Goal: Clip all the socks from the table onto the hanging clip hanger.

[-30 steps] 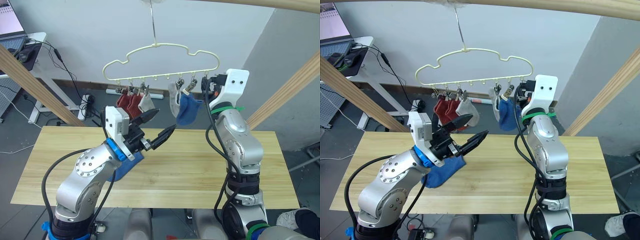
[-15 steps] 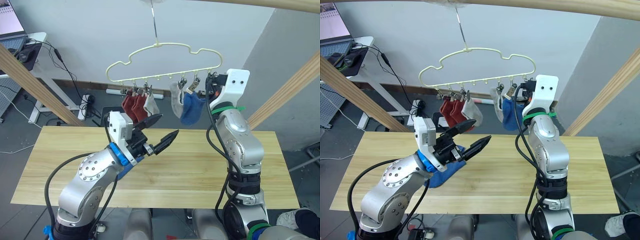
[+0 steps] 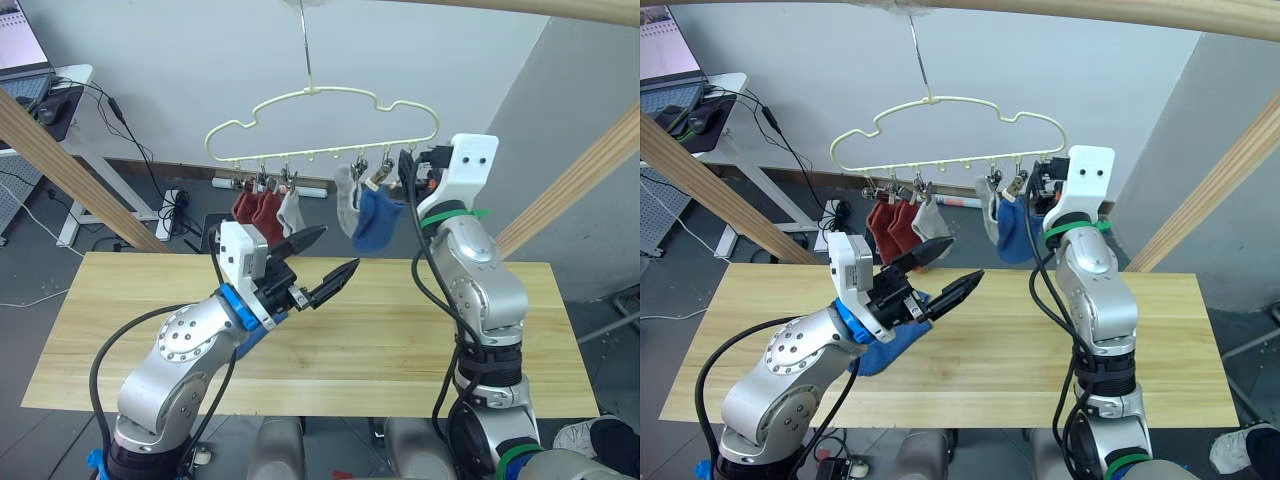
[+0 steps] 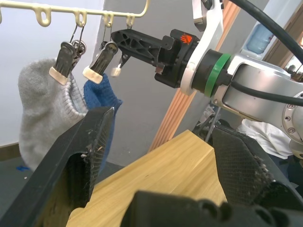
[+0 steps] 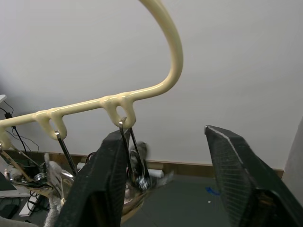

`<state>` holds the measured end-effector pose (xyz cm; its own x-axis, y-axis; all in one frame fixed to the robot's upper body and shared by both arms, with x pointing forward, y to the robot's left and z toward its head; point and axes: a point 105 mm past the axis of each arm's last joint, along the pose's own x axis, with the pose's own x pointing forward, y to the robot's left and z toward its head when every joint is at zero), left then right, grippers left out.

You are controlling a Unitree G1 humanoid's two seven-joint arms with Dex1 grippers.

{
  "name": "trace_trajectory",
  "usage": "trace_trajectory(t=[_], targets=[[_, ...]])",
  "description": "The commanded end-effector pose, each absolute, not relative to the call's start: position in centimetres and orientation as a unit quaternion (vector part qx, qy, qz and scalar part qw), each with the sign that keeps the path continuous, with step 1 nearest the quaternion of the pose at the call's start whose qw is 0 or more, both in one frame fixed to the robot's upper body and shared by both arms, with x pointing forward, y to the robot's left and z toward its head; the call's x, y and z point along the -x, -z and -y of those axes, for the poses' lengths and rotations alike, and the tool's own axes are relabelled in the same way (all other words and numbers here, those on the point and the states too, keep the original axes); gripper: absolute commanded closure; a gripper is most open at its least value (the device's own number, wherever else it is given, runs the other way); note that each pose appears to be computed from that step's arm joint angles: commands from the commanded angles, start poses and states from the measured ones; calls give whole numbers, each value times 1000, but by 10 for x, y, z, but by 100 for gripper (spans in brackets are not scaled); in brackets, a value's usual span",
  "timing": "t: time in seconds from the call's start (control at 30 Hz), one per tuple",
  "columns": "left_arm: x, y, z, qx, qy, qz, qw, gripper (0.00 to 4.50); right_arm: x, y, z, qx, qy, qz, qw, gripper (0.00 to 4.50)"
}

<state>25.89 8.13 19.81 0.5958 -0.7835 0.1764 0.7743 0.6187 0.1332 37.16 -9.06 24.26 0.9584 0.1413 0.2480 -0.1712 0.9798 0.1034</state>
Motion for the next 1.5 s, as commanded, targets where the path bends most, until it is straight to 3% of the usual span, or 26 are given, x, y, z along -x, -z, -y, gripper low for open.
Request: trace_trajectory(t=[0.03, 0.83, 1.5], targets=[[-252, -209, -79, -30, 442, 135, 886, 74, -367, -259, 87, -69, -85, 152, 982, 206], [-252, -210, -79, -34, 438, 138, 888, 74, -371, -257, 89, -91, -59, 142, 984, 206], [-252, -209, -78, -36, 439, 135, 888, 74, -373, -255, 76, -193, -69, 111, 972, 206]])
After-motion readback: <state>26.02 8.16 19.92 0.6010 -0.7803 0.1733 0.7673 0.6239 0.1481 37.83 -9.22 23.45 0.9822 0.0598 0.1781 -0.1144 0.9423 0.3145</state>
